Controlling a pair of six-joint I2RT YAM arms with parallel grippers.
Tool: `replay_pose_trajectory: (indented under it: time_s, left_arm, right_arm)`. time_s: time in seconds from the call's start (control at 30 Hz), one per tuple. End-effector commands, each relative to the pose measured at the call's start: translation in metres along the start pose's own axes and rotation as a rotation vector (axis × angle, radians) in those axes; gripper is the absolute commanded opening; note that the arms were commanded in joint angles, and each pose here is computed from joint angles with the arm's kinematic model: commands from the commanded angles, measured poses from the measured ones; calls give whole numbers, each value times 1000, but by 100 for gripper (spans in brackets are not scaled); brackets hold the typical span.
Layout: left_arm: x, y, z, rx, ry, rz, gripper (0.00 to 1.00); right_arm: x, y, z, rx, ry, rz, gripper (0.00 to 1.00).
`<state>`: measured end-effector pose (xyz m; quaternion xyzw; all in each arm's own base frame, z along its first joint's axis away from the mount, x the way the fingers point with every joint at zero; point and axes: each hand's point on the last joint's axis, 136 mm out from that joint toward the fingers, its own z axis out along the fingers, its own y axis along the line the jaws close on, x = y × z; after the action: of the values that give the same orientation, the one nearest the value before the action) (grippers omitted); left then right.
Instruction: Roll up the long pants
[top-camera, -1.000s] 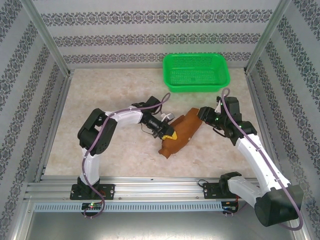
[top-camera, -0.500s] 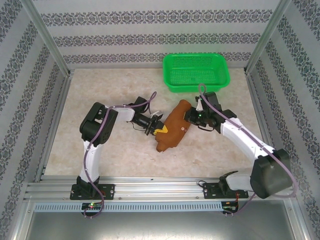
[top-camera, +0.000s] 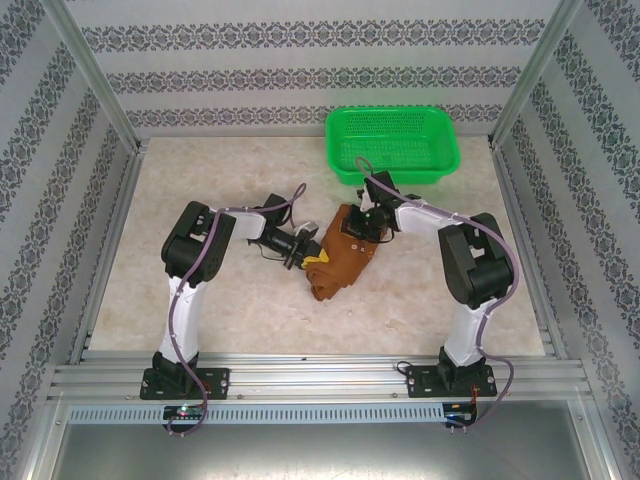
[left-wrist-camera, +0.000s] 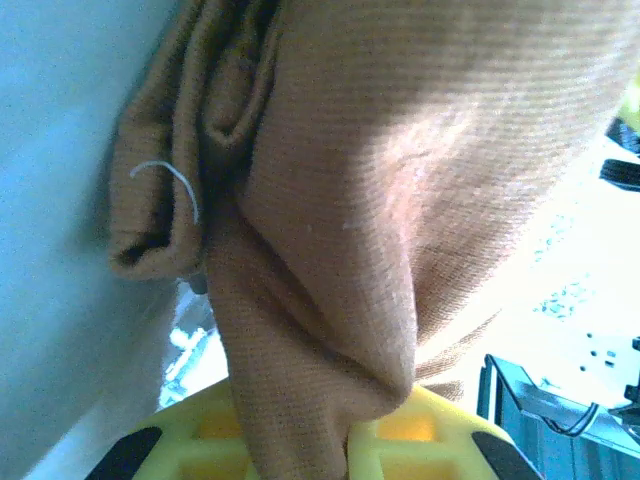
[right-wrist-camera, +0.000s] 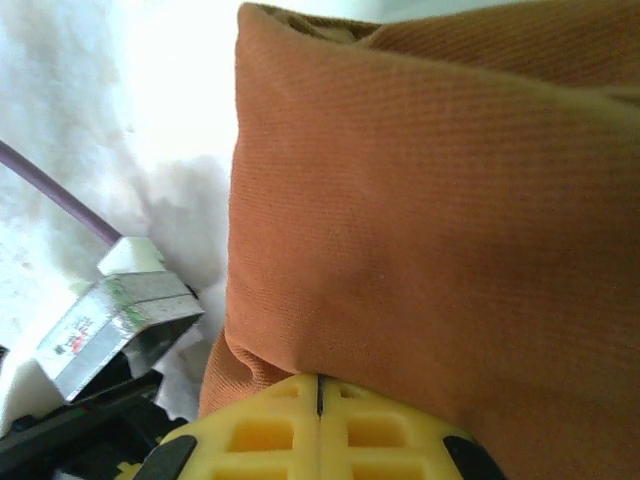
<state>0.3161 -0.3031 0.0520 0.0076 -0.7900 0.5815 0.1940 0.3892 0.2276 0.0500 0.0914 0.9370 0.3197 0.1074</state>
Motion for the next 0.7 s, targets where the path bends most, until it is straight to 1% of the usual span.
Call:
replay_pose_trajectory:
  time_s: [0.0, 0.07, 0.13, 0.2, 0.23, 0.3, 0.37, 0.4, 0.43, 0.47, 0.57, 0.67]
  left_arm:
    - [-5, 32, -3, -148, -63, -41, 0]
    - [-5, 33, -4, -153, -67, -38, 0]
    - [-4, 37, -3, -155, -63, -45, 0]
    - [-4, 41, -3, -160, -64, -50, 0]
    - [-5, 42, -3, -165, -66, -50, 0]
    - [-5, 44, -3, -175, -67, -46, 0]
    - [-5, 43, -3, -184, -67, -37, 0]
    - [-5, 43, -5, -194, -68, -35, 0]
    - [-5, 43, -5, -200, -69, -30, 0]
    - [-6, 41, -5, -201, -72, -25, 0]
    - [-5, 38, -7, -207, -70, -14, 0]
    - [-6, 37, -7, -210, -66, -12, 0]
  right_arm:
    - [41, -66, 30, 185, 109, 121, 0]
    - [29, -52, 10, 200, 48, 70, 0]
    - [13, -34, -21, 223, -30, 1, 12]
    - [3, -19, -52, 252, -86, -61, 29]
    - [0, -13, -63, 256, -104, -81, 32]
    - [-1, -8, -82, 268, -122, -106, 48]
    - [3, -12, -92, 292, -117, -110, 69]
    - [7, -15, -95, 304, -107, -112, 77]
    - [10, -19, -96, 314, -99, -118, 92]
    - [15, -23, -97, 323, -94, -127, 98]
    - [23, -37, -93, 347, -78, -119, 98]
    - [25, -42, -77, 348, -31, -100, 98]
